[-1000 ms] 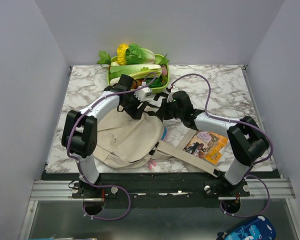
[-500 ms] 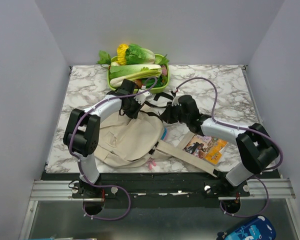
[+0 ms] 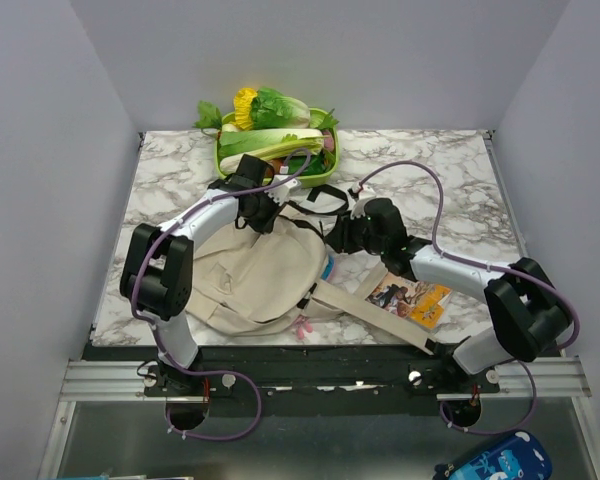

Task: Pack the student bag
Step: Adjust the student bag at the center of the board.

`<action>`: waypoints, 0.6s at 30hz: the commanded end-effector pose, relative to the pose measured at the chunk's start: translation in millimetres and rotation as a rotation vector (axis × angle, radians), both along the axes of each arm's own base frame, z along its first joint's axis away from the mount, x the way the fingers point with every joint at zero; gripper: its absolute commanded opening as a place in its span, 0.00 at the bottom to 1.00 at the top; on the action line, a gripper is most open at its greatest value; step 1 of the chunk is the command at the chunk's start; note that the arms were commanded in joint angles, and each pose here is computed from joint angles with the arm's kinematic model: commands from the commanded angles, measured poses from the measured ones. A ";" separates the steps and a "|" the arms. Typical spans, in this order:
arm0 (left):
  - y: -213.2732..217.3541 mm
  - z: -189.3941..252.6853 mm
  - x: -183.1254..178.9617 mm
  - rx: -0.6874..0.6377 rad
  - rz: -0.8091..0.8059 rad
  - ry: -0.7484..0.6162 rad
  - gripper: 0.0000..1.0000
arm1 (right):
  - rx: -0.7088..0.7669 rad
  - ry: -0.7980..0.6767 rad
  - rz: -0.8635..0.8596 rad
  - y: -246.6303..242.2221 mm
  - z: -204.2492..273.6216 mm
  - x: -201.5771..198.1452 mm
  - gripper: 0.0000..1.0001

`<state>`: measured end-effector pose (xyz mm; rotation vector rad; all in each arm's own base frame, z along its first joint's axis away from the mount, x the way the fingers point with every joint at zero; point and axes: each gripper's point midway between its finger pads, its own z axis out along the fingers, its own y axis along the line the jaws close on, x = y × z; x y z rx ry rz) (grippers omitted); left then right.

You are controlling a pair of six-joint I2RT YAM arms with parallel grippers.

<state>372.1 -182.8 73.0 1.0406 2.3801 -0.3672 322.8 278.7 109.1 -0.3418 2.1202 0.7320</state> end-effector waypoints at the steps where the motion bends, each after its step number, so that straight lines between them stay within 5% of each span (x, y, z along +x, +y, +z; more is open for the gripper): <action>1: -3.3 28.8 -11.1 -0.051 -0.038 -0.020 0.00 | 0.025 -0.081 -0.010 0.4 20.6 11.8 0.49; 8: 0.1 18.4 -14.7 -0.032 -0.033 0.004 0.00 | 0.094 -0.097 0.014 14.8 36.1 18.3 0.74; 18: -1.0 18.9 -13.4 -0.032 -0.037 -0.001 0.00 | 0.125 -0.068 0.010 28.4 22.4 30.8 0.70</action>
